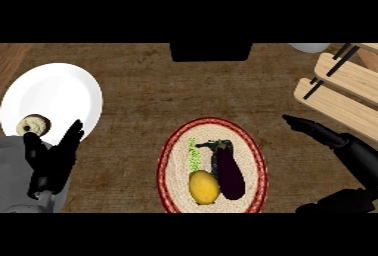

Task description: Pick the lemon from the placemat and place it in the tiered shelf

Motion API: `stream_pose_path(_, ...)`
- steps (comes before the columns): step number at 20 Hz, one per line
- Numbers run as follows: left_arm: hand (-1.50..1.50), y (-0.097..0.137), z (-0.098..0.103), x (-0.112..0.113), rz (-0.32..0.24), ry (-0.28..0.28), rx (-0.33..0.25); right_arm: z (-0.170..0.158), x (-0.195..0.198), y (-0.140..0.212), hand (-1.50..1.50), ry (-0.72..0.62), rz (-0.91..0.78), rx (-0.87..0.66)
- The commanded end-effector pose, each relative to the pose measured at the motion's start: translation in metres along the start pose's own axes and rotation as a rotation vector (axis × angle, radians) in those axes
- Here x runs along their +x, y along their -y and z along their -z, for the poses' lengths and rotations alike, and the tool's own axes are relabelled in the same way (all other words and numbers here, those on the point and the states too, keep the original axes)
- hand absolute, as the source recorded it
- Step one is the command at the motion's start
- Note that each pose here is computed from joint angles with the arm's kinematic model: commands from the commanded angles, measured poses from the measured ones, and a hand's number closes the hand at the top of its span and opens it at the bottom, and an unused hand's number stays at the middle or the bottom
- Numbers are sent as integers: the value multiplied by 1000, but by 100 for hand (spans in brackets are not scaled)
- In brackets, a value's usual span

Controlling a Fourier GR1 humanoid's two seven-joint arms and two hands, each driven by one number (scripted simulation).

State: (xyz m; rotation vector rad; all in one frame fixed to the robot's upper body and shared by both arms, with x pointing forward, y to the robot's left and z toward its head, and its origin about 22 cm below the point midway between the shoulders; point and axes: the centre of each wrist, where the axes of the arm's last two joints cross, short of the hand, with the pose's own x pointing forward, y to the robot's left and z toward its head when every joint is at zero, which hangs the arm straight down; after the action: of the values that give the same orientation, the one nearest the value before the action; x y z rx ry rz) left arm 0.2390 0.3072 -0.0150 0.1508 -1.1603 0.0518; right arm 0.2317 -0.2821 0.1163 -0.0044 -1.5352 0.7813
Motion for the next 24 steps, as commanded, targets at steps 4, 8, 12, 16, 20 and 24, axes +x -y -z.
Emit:
stream_pose_path(4, 0, 13, 2, -22, -20, -54, -31, -2, 69, -35, -150, -117, -107, 77)
stream_pose_path(8, 0, 8, 10, -6, -22, -54, -53, 16, 97, -52, -150, -193, -188, 1)
stream_pose_path(12, 0, 15, 3, -1, -22, -53, -40, 29, 104, -76, -150, -280, -259, -27)
stream_pose_path(16, 0, 19, -1, -24, -22, -46, -52, 57, 117, -108, -150, -341, -293, -22)
stream_pose_path(20, 0, 7, 2, 4, -5, -55, -57, 73, 121, -112, -150, -404, -346, 26)
stream_pose_path(24, 0, 25, 8, 5, -22, -57, -55, 58, 112, -144, -150, -411, -395, 79)
